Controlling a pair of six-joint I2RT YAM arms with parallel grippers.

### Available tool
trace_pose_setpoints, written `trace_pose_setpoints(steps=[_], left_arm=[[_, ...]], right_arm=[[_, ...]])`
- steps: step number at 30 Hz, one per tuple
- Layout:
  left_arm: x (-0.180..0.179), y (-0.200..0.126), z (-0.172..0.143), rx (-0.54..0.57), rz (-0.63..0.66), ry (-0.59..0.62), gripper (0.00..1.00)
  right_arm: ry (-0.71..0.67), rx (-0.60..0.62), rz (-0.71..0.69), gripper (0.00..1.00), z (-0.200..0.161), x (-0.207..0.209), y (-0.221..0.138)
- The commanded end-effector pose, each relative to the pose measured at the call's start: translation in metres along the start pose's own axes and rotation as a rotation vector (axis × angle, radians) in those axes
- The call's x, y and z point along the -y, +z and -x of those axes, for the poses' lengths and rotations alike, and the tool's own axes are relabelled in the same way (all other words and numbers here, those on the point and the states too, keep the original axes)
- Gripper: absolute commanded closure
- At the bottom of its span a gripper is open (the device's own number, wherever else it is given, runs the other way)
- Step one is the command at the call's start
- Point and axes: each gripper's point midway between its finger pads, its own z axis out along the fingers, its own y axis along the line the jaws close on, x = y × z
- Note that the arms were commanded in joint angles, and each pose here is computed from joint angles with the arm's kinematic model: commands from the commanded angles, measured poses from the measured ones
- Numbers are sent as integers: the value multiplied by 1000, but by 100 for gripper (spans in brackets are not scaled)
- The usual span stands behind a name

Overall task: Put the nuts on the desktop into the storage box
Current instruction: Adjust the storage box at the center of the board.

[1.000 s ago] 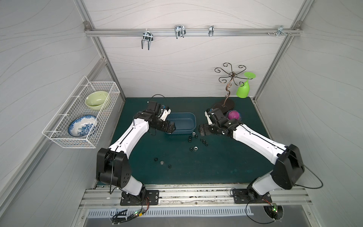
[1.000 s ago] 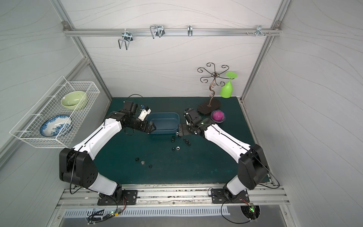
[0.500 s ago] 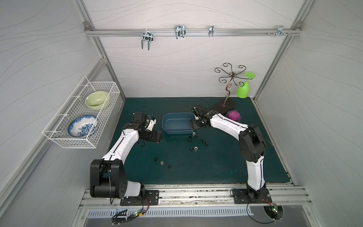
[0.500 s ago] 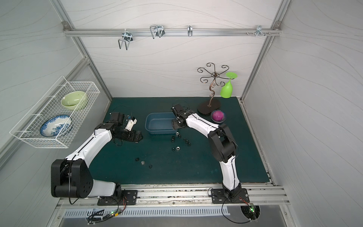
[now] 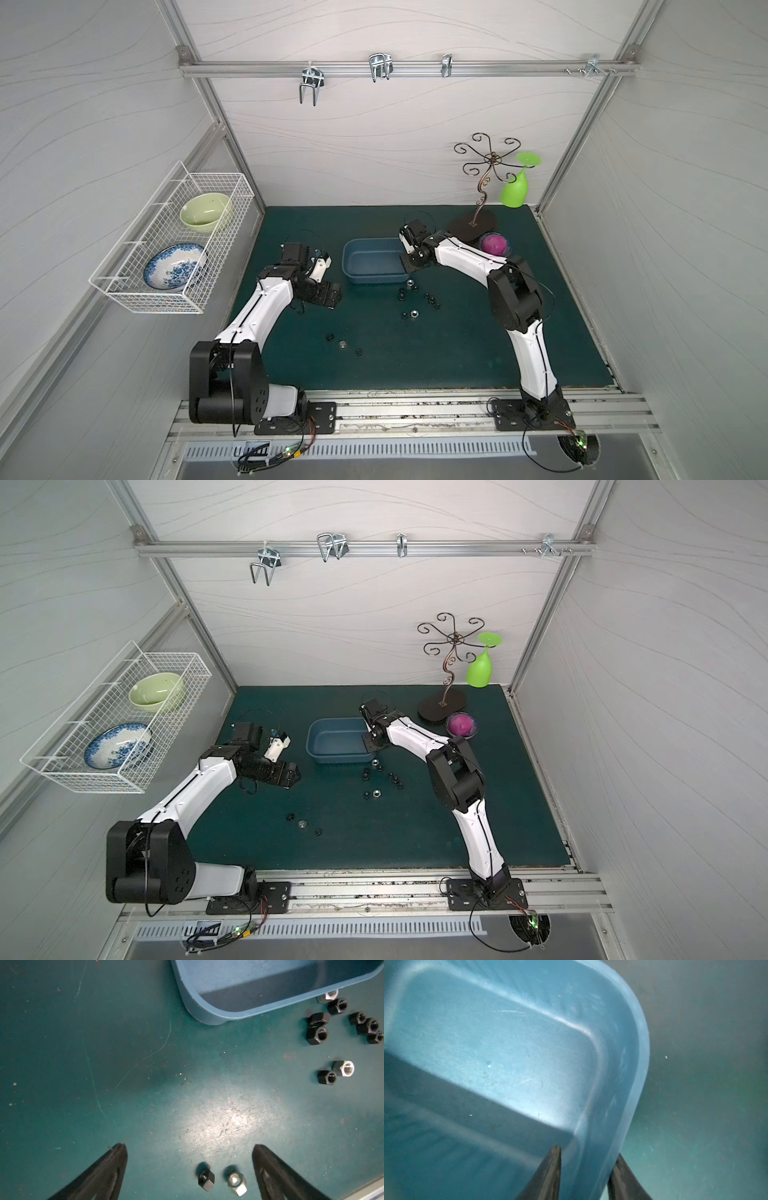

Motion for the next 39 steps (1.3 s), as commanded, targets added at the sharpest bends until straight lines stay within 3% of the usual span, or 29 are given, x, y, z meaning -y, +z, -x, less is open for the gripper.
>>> trace_pose_setpoints(steps=[1,12,21,29,39], left_arm=[[5,-5,7,26,-31,18,2],[9,-6,6,27,-52,28,2],[13,-3,4,22,-78,28,2],[22,-4,4,19,-133,25,2],[39,-9,1,14,-225,49,2]], right_arm=[[-85,9,54,63,3,-6,7],[-189,28,100,79,7,-16,8],[-241,55,80,78,16,-27,8],[-303,119,81,70,30,-43,-11],[-283,182,152,52,32,-48,-89]])
